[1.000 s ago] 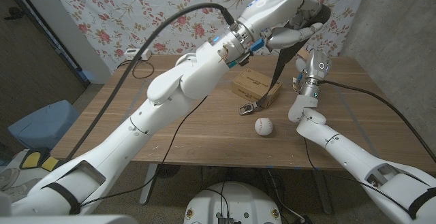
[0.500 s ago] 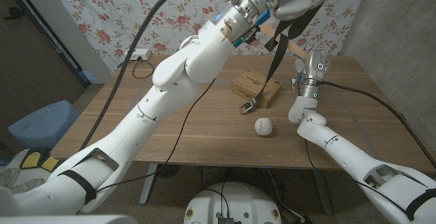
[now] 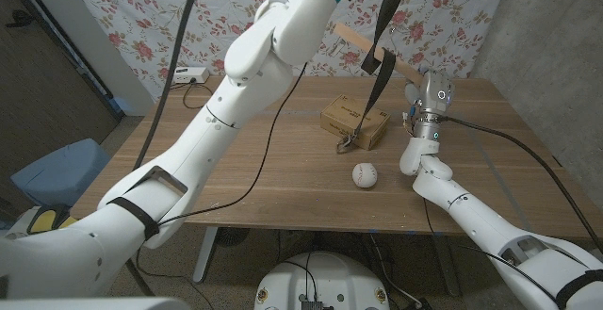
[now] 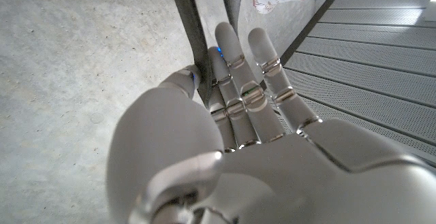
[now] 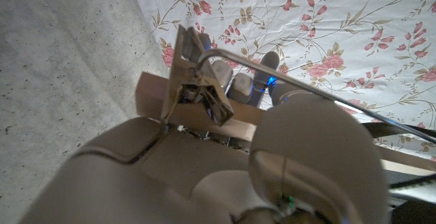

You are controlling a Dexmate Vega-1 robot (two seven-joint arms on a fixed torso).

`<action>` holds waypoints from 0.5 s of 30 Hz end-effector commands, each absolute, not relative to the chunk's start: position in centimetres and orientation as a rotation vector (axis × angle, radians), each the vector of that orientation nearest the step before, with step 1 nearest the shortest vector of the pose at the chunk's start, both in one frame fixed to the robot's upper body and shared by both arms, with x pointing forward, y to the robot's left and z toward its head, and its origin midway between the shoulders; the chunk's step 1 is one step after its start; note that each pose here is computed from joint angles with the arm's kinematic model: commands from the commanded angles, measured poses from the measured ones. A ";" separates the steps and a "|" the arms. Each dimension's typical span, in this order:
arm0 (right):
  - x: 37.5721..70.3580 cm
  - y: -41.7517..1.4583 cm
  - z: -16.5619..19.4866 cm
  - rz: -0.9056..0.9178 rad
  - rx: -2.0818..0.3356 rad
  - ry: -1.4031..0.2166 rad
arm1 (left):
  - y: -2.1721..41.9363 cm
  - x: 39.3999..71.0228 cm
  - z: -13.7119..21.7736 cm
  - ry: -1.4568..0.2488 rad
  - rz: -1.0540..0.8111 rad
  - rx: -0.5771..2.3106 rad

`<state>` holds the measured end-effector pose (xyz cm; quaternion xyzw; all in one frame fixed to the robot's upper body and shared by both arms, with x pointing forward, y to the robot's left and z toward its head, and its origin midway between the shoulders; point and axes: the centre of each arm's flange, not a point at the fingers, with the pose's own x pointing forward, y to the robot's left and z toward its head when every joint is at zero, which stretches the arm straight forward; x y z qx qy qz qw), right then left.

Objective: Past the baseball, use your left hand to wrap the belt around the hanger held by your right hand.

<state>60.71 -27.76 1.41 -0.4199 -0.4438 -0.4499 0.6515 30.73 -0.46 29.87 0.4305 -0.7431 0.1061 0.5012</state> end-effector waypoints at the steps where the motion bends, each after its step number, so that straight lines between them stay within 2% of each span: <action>1: 60.2 -27.3 0.5 -1.006 -0.967 -1.058 | -1.3 29.8 36.3 -1.747 0.464 1.055; 8: 59.7 -26.9 -0.1 -0.991 -0.955 -1.113 | -2.3 28.9 38.7 -1.739 0.556 1.082; 15: 58.7 -26.2 -0.6 -0.944 -0.970 -1.236 | -2.5 28.9 41.2 -1.672 0.658 1.117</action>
